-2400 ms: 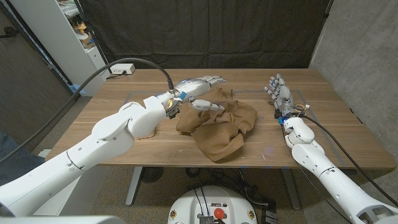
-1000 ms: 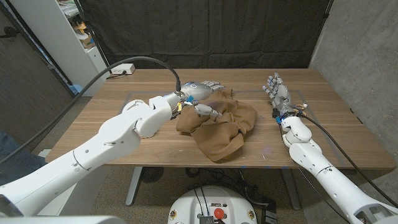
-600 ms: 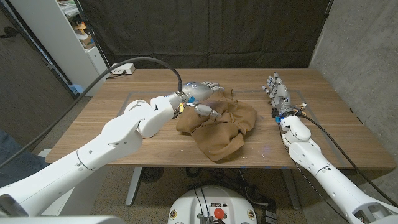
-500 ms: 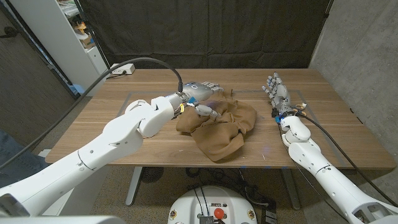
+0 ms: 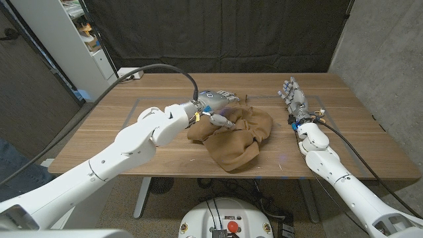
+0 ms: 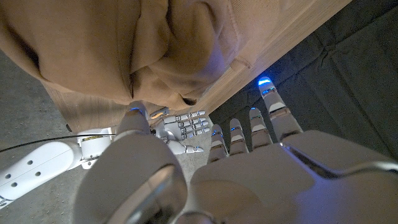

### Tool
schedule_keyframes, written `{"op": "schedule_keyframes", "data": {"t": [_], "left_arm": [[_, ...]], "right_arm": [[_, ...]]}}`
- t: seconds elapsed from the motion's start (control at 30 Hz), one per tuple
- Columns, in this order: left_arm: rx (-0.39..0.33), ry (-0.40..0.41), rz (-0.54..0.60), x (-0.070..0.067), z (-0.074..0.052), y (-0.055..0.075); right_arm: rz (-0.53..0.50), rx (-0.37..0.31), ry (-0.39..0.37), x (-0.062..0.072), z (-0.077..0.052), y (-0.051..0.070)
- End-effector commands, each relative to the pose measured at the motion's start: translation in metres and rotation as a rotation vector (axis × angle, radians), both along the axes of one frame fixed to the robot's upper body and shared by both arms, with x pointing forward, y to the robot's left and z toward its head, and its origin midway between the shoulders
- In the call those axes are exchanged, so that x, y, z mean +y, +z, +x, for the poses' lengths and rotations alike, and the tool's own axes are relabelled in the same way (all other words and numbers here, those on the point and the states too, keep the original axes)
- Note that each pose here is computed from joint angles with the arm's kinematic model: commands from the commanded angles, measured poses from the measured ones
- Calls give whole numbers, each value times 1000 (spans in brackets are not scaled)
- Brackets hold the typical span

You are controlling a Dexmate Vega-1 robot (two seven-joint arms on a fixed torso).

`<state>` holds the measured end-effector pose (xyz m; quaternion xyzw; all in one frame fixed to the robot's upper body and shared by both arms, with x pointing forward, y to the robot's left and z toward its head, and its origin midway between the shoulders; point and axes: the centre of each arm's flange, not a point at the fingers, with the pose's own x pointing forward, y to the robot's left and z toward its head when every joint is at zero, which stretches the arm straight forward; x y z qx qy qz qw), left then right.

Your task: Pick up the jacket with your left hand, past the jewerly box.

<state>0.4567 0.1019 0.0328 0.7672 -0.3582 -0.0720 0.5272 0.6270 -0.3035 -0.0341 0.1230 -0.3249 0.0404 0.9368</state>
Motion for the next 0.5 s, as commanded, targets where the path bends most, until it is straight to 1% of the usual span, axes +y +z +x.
{"op": "schedule_keyframes", "data": {"t": [0.03, 0.5], "left_arm": [[21, 21, 14, -7, 3, -8], [40, 46, 31, -11, 8, -17]], "right_arm": [[2, 0, 8, 0, 1, -1], [4, 0, 11, 0, 1, -2]]}}
